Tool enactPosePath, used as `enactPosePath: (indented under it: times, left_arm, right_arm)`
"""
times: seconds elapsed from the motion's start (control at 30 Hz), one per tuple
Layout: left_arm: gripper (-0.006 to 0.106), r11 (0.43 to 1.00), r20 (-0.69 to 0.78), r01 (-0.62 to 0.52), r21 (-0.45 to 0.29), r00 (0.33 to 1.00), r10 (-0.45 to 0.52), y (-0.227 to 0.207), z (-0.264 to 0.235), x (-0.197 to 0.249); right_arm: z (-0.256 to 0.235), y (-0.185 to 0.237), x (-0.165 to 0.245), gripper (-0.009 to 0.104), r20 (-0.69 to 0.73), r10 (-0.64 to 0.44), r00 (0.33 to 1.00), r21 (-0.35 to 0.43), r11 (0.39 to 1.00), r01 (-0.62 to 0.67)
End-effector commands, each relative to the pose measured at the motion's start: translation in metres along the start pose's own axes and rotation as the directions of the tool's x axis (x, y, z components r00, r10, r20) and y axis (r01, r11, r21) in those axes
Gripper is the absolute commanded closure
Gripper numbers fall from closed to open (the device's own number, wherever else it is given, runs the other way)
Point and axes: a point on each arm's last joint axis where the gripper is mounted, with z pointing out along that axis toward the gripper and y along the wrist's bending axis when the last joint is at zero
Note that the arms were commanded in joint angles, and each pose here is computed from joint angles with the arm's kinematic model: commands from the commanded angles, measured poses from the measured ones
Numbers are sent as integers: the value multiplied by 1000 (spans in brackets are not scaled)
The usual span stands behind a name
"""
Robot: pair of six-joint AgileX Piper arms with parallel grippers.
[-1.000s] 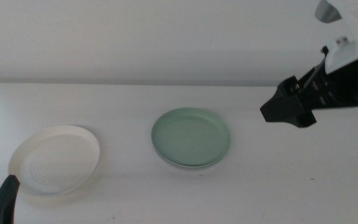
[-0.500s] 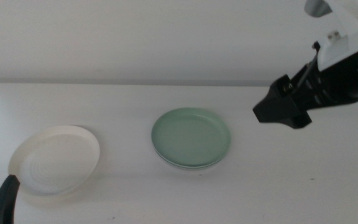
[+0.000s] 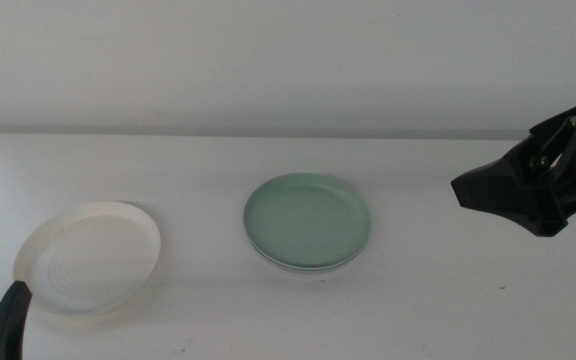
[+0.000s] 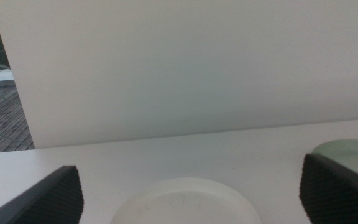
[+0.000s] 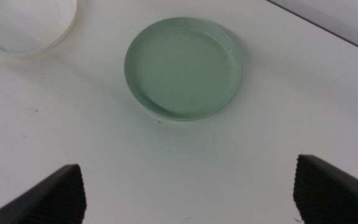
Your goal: Stack the three bowls on top of each other.
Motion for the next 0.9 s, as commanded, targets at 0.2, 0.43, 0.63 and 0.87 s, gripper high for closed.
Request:
enactPosePath:
  times: [0.2,0.43,0.63,0.87]
  left_arm:
    - [7,1000,16,5,7,1000,-5,0,-1,10]
    - [7,998,-463,49,-26,885,-55,0,12,-86]
    - [7,998,-742,-41,56,667,69,-1,55,-136]
    - [7,995,-878,11,98,472,81,-5,112,-109]
  right_arm:
    - [-2,0,0,6,24,-11,1000,4,1000,11]
    - [-2,0,0,6,24,-9,1000,2,1000,9]
    - [-2,0,0,6,24,-9,1000,2,1000,9]
    - [-2,0,0,6,24,-9,1000,2,1000,9]
